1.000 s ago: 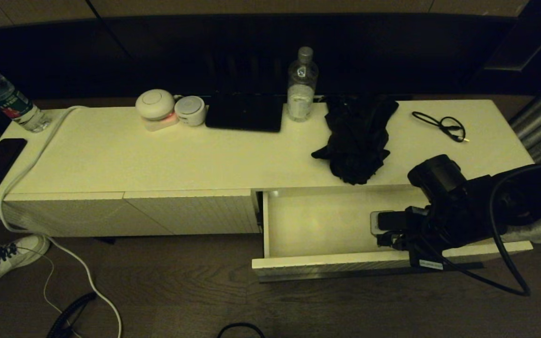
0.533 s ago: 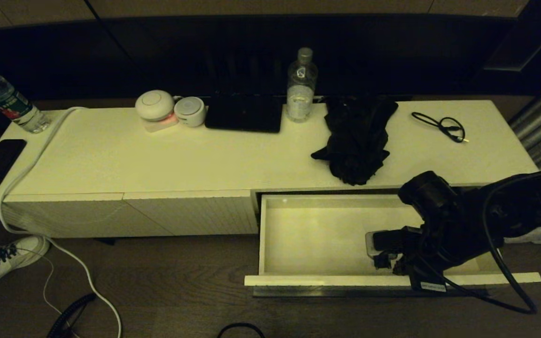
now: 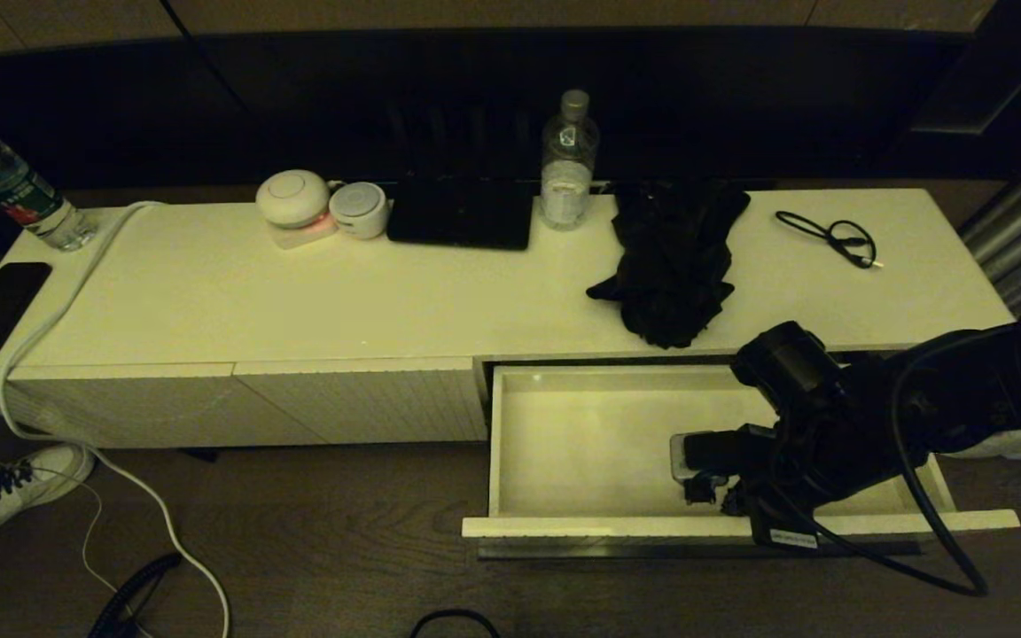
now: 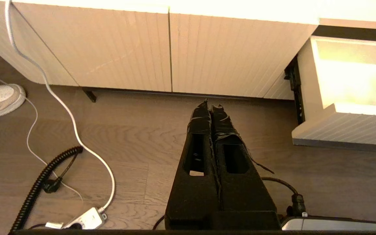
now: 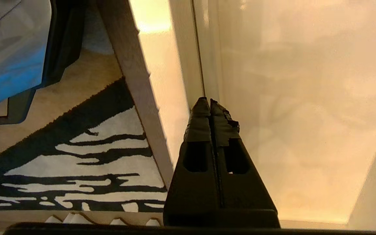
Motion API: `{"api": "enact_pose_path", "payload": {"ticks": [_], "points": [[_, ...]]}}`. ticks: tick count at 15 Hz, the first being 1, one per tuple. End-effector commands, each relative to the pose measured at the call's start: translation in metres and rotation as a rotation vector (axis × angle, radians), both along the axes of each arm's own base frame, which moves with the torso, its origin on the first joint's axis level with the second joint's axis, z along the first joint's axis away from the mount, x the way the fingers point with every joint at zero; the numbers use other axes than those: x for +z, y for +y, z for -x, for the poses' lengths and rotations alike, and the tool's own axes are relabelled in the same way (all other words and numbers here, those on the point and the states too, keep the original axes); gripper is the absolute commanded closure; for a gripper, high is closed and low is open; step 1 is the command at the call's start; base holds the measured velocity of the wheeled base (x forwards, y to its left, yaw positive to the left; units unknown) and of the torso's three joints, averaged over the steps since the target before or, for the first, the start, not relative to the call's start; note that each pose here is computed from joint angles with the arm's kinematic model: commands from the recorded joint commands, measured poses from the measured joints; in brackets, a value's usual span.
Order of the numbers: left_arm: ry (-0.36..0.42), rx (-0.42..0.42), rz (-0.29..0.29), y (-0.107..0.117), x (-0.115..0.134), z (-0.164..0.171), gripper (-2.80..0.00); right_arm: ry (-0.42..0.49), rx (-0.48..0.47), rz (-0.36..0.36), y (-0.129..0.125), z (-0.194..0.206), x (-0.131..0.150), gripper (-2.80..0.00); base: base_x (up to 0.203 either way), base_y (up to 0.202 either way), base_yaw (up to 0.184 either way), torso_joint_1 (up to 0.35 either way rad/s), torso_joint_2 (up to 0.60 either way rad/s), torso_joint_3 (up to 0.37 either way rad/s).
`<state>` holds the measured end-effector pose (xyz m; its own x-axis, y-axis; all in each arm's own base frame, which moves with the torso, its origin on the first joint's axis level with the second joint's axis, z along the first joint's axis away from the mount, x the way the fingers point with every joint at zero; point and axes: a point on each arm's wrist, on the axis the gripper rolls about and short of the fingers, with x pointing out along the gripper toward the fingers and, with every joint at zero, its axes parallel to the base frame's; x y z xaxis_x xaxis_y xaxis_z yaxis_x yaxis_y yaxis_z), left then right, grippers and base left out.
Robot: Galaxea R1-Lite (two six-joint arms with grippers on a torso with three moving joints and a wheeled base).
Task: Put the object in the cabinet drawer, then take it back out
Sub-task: Open the drawer, then put the umbrella in the drawer
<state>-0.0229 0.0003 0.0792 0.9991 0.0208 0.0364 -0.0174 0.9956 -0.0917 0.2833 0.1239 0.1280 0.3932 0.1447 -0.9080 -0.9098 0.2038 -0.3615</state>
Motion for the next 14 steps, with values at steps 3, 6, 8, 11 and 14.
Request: {"api": "enact_pose_path", "payload": {"ticks": [3,6,8,11,14], "points": [[-0.002,0.001,0.001,0.000,0.000,0.000,0.00,-0.163,-0.026,-0.037,-0.012,0.022,0.048,0.00,0.000,0.000,0.000,0.000,0.00,0.000],[-0.002,0.001,0.001,0.000,0.000,0.000,0.00,-0.312,-0.122,-0.086,-0.030,0.057,0.089,0.00,0.000,0.000,0.000,0.000,0.00,0.000],[-0.002,0.001,0.001,0.000,0.000,0.000,0.00,-0.390,-0.226,-0.123,-0.042,0.079,0.107,0.00,0.000,0.000,0.000,0.000,0.00,0.000],[-0.002,0.001,0.001,0.000,0.000,0.000,0.00,-0.440,-0.466,-0.259,-0.051,0.096,0.120,0.00,0.000,0.000,0.000,0.000,0.00,0.000],[-0.002,0.001,0.001,0.000,0.000,0.000,0.00,-0.450,-0.651,-0.417,-0.045,0.101,0.130,0.00,0.000,0.000,0.000,0.000,0.00,0.000]]}}
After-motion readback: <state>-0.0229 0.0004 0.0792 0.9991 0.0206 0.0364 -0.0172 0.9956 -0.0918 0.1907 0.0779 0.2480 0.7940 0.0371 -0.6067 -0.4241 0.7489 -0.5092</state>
